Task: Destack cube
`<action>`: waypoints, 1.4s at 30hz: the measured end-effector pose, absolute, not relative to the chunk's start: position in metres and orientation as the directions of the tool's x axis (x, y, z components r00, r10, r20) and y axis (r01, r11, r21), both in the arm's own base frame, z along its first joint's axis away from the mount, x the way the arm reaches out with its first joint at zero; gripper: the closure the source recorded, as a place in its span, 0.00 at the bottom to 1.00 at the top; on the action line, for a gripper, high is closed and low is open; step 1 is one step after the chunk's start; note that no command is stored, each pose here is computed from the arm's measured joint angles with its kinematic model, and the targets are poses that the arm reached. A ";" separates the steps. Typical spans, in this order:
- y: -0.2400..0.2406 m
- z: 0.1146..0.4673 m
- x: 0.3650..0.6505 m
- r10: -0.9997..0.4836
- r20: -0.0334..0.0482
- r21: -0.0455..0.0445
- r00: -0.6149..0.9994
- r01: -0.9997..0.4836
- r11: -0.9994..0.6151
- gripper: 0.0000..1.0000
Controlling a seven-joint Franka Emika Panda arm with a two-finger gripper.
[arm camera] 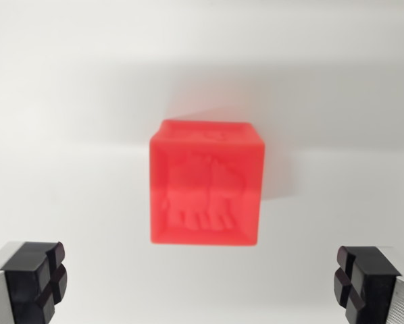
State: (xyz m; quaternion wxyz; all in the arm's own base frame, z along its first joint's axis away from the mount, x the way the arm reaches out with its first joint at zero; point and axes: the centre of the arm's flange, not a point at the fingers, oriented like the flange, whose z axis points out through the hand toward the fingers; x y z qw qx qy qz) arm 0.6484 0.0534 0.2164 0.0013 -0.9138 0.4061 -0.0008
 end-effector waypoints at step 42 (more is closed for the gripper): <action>0.054 0.381 0.648 -0.741 -0.002 -0.005 0.671 -0.741 -0.671 0.00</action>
